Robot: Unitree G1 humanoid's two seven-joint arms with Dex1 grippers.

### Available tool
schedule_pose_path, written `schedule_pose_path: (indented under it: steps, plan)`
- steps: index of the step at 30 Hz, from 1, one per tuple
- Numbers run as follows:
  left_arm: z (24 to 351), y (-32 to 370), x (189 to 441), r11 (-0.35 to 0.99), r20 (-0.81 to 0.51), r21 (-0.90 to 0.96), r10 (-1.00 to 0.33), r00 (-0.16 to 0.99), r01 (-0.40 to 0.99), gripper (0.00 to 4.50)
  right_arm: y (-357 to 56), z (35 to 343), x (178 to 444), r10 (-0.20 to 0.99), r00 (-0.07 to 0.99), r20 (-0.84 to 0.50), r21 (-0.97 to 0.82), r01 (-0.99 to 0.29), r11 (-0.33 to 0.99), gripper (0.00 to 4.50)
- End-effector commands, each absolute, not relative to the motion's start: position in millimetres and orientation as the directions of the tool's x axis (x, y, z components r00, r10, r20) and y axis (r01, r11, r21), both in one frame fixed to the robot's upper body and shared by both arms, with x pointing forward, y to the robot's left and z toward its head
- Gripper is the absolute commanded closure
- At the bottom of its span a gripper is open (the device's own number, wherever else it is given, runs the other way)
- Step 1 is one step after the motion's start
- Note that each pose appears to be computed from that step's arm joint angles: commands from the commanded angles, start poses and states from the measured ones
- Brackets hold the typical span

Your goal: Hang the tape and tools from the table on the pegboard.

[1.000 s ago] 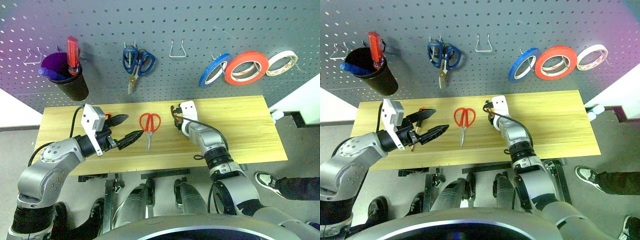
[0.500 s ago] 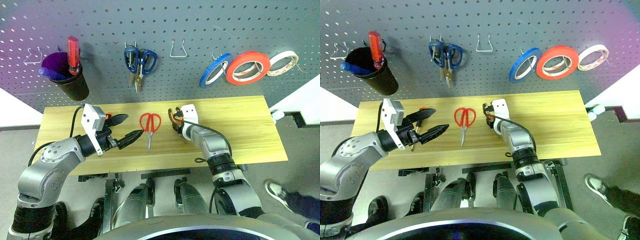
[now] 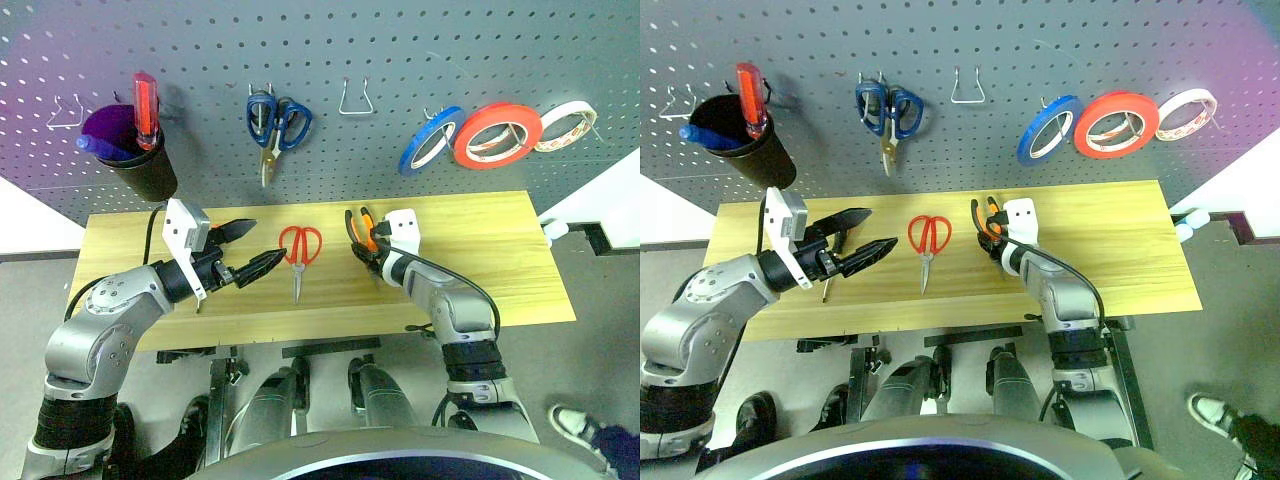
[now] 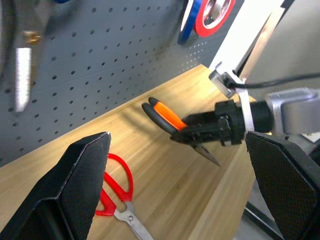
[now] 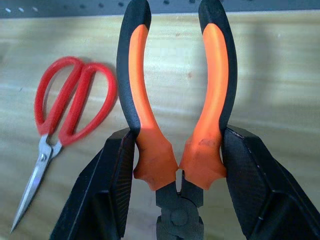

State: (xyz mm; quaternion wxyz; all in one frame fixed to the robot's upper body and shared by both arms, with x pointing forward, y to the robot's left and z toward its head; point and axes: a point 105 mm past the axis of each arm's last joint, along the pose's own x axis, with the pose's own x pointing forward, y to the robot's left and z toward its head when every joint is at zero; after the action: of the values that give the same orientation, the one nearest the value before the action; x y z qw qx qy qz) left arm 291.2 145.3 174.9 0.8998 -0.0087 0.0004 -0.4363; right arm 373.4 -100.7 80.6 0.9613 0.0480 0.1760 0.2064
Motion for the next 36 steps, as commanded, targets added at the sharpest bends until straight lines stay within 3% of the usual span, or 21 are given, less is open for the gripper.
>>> schedule_pose_path:
  steps: [1, 15, 24, 36]
  plan:
    - [182, 144, 291, 0.608, 0.038, 0.021, -0.794, 0.607, 0.794, 0.0, -100, 122, 368, 0.465, 0.877, -0.121, 0.174, -0.442, 0.88, 2.21]
    - [187, 139, 308, 0.6, 0.086, 0.06, -0.799, 0.595, 0.798, 0.0, -105, 168, 348, 0.531, 0.834, 0.153, 0.239, -0.552, 0.799, 2.21]
    - [192, 132, 318, 0.58, 0.114, 0.071, -0.813, 0.571, 0.812, 0.0, -100, 186, 339, 0.572, 0.783, 0.245, 0.204, -0.618, 0.759, 2.21]
    - [194, 125, 321, 0.57, 0.136, 0.083, -0.819, 0.557, 0.818, 0.0, -102, 228, 354, 0.562, 0.753, 0.343, 0.136, -0.632, 0.763, 2.21]
